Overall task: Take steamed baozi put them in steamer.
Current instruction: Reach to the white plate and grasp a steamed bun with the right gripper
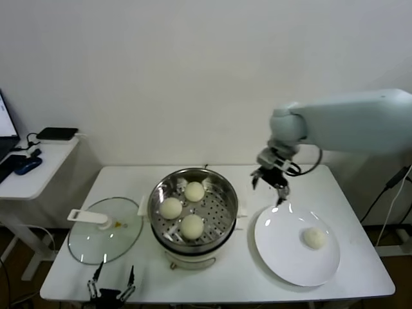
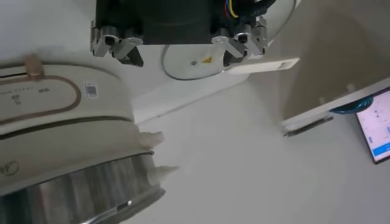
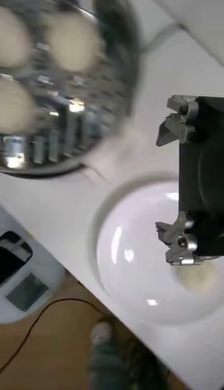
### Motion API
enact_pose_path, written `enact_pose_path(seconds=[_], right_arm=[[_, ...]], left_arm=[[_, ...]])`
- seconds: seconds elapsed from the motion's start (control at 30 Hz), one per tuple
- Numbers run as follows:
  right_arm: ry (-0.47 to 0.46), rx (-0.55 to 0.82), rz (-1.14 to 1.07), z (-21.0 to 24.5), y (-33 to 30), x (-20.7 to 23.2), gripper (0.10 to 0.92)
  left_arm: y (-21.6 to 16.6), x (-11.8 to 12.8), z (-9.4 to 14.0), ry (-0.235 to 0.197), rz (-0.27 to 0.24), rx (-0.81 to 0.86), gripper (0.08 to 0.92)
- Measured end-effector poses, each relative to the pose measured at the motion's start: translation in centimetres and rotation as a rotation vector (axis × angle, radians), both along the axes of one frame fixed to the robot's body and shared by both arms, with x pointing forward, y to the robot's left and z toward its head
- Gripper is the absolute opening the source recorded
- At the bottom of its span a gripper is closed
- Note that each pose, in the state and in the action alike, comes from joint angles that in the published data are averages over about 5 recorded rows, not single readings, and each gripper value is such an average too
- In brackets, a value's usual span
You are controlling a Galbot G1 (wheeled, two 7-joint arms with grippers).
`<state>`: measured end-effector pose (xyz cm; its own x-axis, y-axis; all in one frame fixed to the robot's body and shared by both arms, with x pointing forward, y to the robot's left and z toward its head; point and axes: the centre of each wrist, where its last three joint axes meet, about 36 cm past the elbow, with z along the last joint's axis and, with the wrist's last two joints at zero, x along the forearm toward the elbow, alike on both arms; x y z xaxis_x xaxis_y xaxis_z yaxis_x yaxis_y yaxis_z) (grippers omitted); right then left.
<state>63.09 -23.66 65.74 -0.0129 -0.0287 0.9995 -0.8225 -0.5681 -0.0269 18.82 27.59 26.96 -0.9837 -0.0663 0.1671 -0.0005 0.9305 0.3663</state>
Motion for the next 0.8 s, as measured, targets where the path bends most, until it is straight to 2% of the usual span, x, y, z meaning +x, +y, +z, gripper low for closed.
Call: enact_pose_path(seconds=[0.37, 0.8], right_arm=[[0.001, -0.041, -0.289, -5.7, -10.1, -2.3, 0.823], [-0.034, -0.074, -0.398, -13.5, -15.3, -4.5, 0.823]], left_arm=[[0.1, -0.3, -0.6, 0.016, -0.002, 0.003, 0.823], [0.3, -0.5, -1.1, 0.029, -0.01, 0.012, 0.823]])
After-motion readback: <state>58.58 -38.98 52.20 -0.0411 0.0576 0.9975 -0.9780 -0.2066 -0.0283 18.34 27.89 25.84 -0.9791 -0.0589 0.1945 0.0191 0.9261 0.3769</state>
